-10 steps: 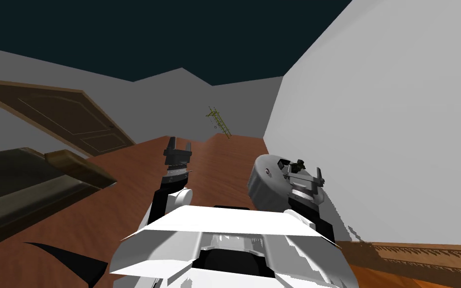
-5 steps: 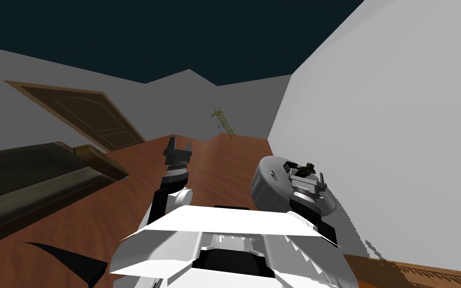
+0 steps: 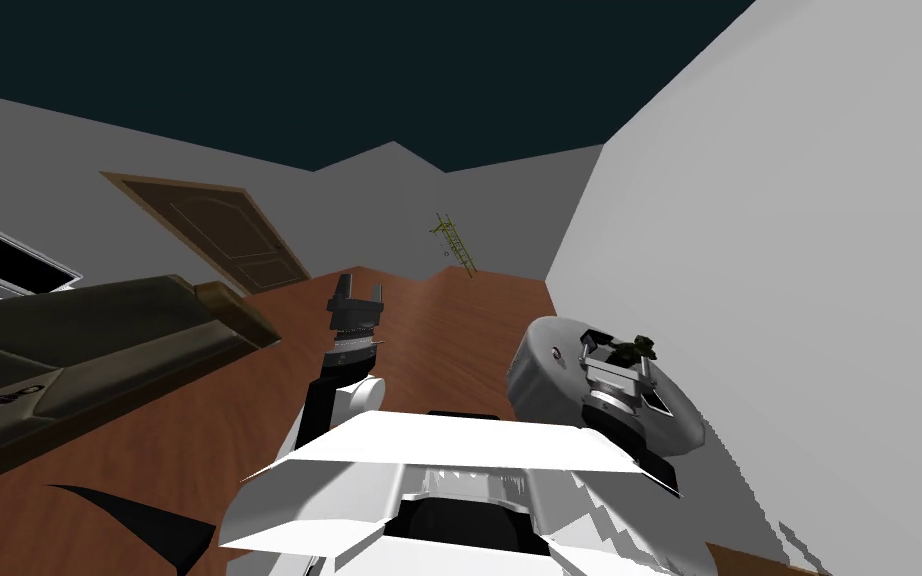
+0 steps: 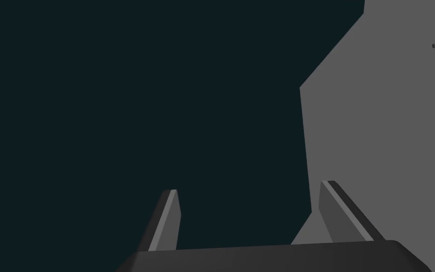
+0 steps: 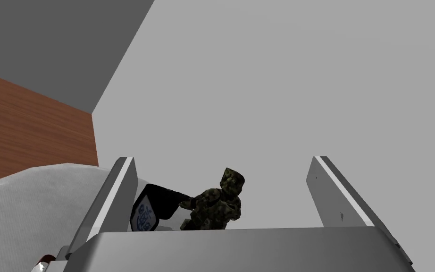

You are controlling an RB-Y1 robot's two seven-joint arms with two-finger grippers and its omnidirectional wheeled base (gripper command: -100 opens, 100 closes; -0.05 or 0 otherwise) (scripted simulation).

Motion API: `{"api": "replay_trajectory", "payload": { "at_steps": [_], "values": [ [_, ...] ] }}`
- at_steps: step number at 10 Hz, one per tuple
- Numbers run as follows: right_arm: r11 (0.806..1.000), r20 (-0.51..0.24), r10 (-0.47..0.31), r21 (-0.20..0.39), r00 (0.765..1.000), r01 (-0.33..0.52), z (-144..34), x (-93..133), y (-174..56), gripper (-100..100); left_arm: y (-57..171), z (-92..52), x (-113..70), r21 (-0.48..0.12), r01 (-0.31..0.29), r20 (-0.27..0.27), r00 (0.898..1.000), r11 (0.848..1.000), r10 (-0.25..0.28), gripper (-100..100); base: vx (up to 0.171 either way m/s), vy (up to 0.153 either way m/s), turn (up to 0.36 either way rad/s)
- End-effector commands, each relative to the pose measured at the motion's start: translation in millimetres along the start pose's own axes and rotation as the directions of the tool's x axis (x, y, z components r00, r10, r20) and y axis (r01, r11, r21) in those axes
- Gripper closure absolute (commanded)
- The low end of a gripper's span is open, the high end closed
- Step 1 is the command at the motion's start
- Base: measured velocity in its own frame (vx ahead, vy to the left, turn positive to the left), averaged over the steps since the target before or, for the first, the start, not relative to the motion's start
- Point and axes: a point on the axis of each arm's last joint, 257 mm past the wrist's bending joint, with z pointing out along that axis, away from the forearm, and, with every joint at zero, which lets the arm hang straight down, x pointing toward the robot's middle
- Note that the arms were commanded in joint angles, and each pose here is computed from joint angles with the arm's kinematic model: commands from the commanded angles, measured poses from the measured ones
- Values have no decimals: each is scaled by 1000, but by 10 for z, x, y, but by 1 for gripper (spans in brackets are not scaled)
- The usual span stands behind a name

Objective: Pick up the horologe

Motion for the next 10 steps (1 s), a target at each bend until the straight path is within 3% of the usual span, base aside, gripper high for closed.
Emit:
{"api": "replay_trajectory", "payload": {
  "at_steps": [1,3,6,7,9,10],
  "values": [
    [1000,41,30,2,999,-30,-29,-124,-3,-100,0,0,0,0,0,0,1000,1000,0,0,12,24,185],
    [999,98,50,7,994,-51,-83,-342,-5,-100,0,0,-1,0,0,0,1000,1000,0,0,9,24,136],
    [995,138,102,0,985,-103,-95,-444,-9,-100,0,0,-1,0,0,0,1000,1000,0,0,5,15,38],
    [994,184,105,4,977,-107,-159,-634,-7,-100,0,0,-1,0,0,0,1000,1000,0,0,7,24,268],
    [988,219,150,-6,964,-152,-177,-724,-15,-100,0,0,-1,0,0,0,1000,1000,0,0,12,11,94],
    [988,261,147,-2,954,-152,-249,-906,-6,-100,0,0,-1,0,0,0,1000,1000,0,0,14,17,248]
  ]
}}
